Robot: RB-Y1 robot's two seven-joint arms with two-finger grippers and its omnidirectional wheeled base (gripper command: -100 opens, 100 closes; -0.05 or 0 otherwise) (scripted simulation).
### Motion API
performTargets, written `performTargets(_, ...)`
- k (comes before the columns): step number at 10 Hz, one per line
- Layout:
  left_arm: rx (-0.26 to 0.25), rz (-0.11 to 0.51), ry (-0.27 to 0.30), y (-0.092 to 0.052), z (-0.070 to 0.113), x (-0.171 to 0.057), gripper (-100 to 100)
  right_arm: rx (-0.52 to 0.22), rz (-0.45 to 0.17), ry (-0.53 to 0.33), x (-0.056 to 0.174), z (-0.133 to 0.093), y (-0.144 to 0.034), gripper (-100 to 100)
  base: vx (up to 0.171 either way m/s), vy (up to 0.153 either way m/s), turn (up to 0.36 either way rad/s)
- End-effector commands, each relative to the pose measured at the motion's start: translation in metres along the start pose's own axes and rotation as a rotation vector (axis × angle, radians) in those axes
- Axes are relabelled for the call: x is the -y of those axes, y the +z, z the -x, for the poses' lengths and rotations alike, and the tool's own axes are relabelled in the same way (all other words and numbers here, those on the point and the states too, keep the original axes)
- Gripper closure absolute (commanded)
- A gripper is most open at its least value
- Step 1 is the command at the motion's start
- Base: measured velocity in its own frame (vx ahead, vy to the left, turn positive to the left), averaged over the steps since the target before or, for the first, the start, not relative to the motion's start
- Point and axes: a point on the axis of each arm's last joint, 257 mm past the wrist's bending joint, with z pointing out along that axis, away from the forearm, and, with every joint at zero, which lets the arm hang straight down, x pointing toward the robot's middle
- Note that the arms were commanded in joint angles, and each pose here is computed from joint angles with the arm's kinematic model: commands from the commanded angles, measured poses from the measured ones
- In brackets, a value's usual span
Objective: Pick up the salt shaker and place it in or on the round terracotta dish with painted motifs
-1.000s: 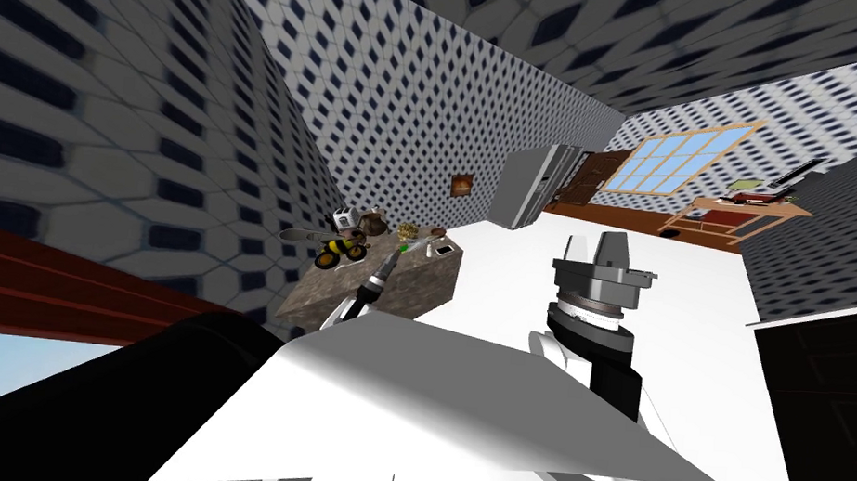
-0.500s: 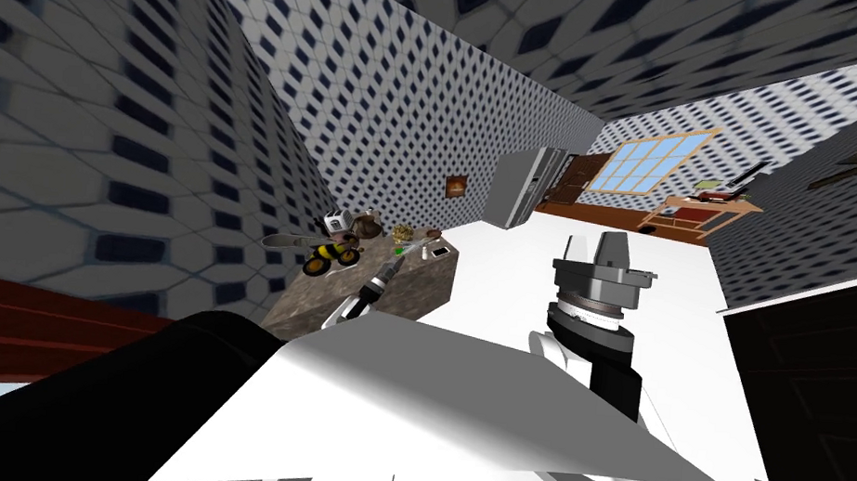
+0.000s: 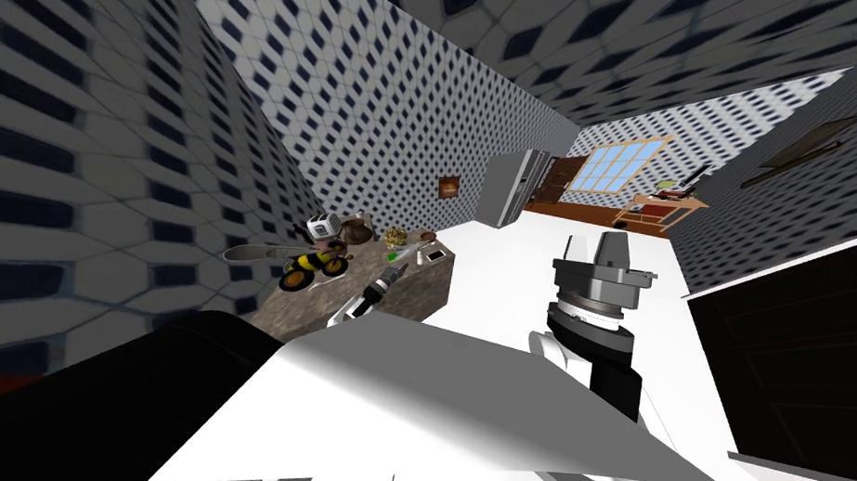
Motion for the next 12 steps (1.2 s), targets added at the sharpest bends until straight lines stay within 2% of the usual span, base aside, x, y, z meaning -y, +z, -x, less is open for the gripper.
performTargets(1,-0.041,0.007,0.061,-0.001,-0.013,-0.01,-100,0.0,0.0,0.0,0.0,0.0,0.0,0,0.099,0.022,-0.145)
performTargets(8,-0.183,0.001,0.28,0.005,-0.064,-0.036,-100,0.0,0.0,0.0,0.0,0.0,0.0,0,0.095,0.007,-0.131)
performTargets(9,-0.172,0.004,0.26,0.005,-0.06,-0.035,-100,0.0,0.0,0.0,0.0,0.0,0.0,0,0.006,-0.013,0.022)
performTargets(10,-0.174,0.004,0.265,0.005,-0.061,-0.035,0,0.0,0.0,0.0,0.0,0.0,0.0,0,0.0,0.0,0.0)
performTargets(11,-0.174,0.004,0.264,0.005,-0.06,-0.035,-100,0.0,0.0,0.0,0.0,0.0,0.0,0,0.0,0.0,0.0)
performTargets(12,-0.174,0.004,0.265,0.005,-0.06,-0.035,100,0.0,0.0,0.0,0.0,0.0,0.0,0,0.0,0.0,0.0)
